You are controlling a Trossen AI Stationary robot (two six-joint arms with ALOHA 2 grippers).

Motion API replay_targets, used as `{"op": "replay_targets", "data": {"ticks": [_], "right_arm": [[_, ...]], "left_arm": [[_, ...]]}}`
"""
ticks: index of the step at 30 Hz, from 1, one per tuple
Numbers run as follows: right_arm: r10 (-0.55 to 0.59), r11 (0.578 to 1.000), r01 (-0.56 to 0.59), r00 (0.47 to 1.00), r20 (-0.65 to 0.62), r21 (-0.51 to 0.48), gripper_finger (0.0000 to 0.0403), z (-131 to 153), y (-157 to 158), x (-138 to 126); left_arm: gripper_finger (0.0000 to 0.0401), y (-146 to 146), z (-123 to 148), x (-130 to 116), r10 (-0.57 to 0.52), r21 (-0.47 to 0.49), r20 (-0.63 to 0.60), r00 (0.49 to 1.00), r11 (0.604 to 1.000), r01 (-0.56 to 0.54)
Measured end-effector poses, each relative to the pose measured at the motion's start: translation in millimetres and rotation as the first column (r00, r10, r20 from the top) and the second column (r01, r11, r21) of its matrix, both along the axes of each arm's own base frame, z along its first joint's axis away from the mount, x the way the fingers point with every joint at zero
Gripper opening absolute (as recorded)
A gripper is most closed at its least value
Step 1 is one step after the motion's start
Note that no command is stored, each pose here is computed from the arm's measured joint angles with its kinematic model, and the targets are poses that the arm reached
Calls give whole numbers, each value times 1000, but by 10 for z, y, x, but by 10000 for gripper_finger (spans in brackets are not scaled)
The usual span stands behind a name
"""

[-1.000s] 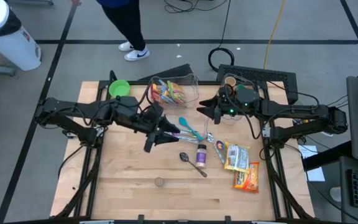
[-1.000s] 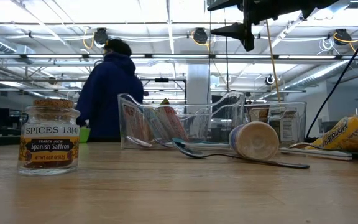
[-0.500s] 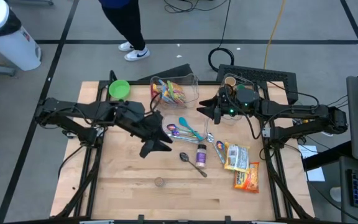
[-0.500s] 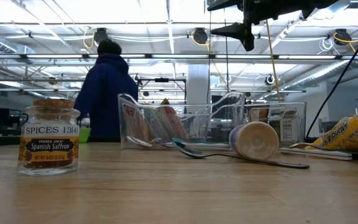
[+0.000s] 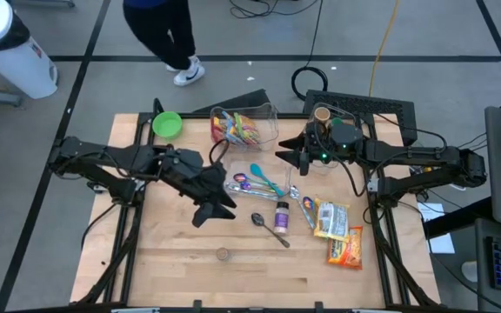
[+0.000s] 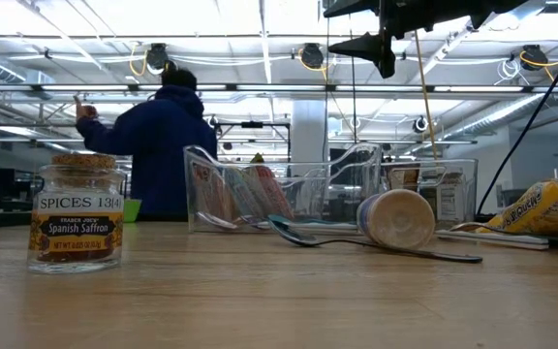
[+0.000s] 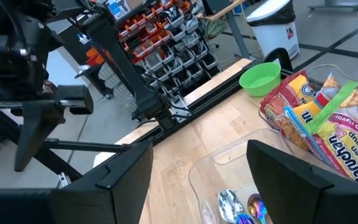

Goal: Pick & Place Food Item
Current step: Put the brown seasoning bottle into the top right transparent bin

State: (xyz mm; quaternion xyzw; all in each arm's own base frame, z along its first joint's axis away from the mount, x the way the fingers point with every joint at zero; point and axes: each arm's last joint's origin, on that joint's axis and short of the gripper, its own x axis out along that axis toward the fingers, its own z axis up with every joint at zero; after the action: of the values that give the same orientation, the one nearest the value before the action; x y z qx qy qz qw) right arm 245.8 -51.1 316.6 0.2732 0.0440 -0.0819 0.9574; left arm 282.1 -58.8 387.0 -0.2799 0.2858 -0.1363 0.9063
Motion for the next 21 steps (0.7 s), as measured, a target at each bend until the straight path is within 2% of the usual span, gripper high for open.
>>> {"op": "replay_targets", "data": {"ticks": [8, 13, 19, 21], "right_arm": [[-3, 1000, 3, 1000, 3, 25, 254, -1, 0, 2], [6, 998, -6, 1000, 11, 56, 254, 1, 5, 4], [182, 981, -190, 974, 136, 46, 254, 100, 176, 72], [213, 974, -223, 959, 190, 32, 254, 144, 253, 96]], "left_arm": [[199, -103, -88, -73, -10, 2, -115, 993, 1000, 10], [200, -232, -169, -100, 24, 68, -169, 985, 998, -13], [200, -425, -318, -106, 30, 157, -243, 970, 988, 8], [200, -475, -362, -66, 30, 155, -254, 967, 988, 10]]}}
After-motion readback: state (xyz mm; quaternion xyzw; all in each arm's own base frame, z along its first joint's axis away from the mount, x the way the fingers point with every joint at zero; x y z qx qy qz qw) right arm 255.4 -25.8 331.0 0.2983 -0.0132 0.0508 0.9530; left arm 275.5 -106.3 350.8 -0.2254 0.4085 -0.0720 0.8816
